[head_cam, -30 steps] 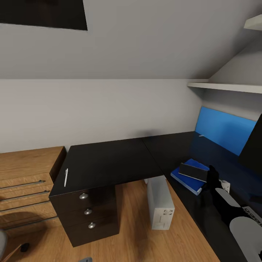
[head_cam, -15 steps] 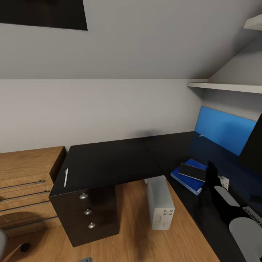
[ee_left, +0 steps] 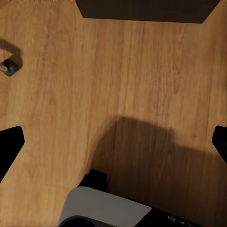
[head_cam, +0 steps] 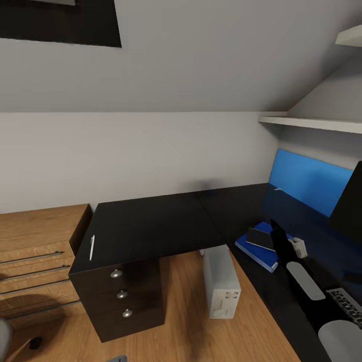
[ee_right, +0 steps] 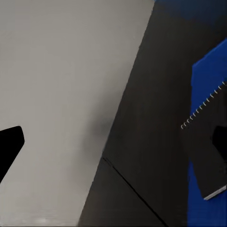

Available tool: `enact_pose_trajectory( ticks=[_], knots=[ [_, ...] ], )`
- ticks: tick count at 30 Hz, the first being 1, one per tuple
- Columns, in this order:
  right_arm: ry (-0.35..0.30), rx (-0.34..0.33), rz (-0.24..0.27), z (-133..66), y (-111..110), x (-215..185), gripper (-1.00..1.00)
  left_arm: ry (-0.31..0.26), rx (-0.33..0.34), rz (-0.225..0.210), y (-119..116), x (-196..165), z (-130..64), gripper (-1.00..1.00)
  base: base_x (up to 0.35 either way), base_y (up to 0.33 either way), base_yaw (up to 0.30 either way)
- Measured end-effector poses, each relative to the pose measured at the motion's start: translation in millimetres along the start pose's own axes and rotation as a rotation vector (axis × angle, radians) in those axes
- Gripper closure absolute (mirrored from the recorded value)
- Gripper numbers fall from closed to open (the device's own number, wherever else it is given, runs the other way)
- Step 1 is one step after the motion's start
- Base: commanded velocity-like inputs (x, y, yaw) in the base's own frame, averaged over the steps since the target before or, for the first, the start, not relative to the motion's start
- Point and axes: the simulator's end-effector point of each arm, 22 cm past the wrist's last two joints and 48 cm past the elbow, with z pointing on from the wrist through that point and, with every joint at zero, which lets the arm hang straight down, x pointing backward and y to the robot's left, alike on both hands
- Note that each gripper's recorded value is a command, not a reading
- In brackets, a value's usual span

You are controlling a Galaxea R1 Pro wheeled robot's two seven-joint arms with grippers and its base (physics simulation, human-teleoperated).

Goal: In the bedroom, organize the workspace by keeping the computer under the desk, ensuring the monitor is on the desk, placing the keyboard on the desk next to the monitor, placing the mouse on the desk next to the keyboard, moving the folder from the swivel chair onto the desk next to the mouse, stacking the notebook on top of the folder with the pen on top of the notebook, and positioning the swivel chair next to the desk.

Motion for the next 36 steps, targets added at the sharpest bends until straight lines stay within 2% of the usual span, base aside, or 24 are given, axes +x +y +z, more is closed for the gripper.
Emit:
enact_pose_trajectory(
  ticks=[1,2,4,7,10,11,12,13,16,22,27,32,36],
  knots=[
    [0.042,0.025,-0.057,-3.2,-2.1,16.7,-1.00,-0.001,-0.001,0.000,0.6,-1.0,-1.4,-1.00,0.000,0.000,0.000],
    [0.062,0.041,-0.086,-5.1,-2.5,24.7,-1.00,-0.001,0.000,0.000,0.8,-1.9,-2.8,-1.00,0.000,0.000,0.000],
    [0.120,0.120,-0.196,-14.2,-4.1,52.1,-1.00,-0.003,-0.001,-0.001,1.9,-4.0,-5.6,-1.00,0.000,0.000,0.000],
    [0.155,0.185,-0.299,-29.4,13.6,75.3,-1.00,-0.007,-0.003,-0.005,3.1,-7.3,-9.8,-1.00,0.000,0.000,0.000],
    [0.202,0.212,-0.377,-45.6,29.0,97.8,-1.00,-0.009,-0.003,-0.007,3.1,-9.8,-14.2,-1.00,0.000,0.000,0.000],
    [0.231,0.230,-0.413,-53.3,31.0,107.8,-1.00,-0.010,-0.003,-0.008,3.2,-10.5,-15.6,-1.00,0.000,0.000,0.000],
    [0.283,0.271,-0.475,-66.1,31.1,120.3,-1.00,-0.010,-0.003,-0.008,3.3,-11.3,-17.1,-1.00,0.000,0.000,0.000],
    [0.302,0.294,-0.504,-71.2,31.0,121.7,-1.00,-0.011,-0.003,-0.008,3.5,-11.9,-18.4,-1.00,0.000,0.000,0.000],
    [0.310,0.326,-0.528,-75.5,33.0,116.1,-1.00,-0.011,-0.003,-0.008,4.3,-14.0,-22.5,-1.00,0.000,0.000,0.000],
    [0.288,0.368,-0.536,-76.1,38.3,95.2,-1.00,-0.011,-0.003,-0.008,5.0,-17.4,-30.8,-1.00,0.000,0.000,0.000],
    [0.287,0.360,-0.534,-77.3,48.5,91.6,-1.00,-0.011,-0.004,-0.008,6.1,-19.9,-36.1,-1.00,0.000,0.000,0.000],
    [0.299,0.356,-0.531,-87.4,43.8,96.1,-1.00,-0.011,-0.007,-0.010,7.6,-20.6,-35.8,-1.00,0.000,0.000,0.010],
    [0.312,0.332,-0.531,-92.8,51.8,104.0,-1.00,-0.012,-0.008,-0.012,8.4,-21.0,-35.6,-1.00,0.000,0.000,0.162]
  ],
)
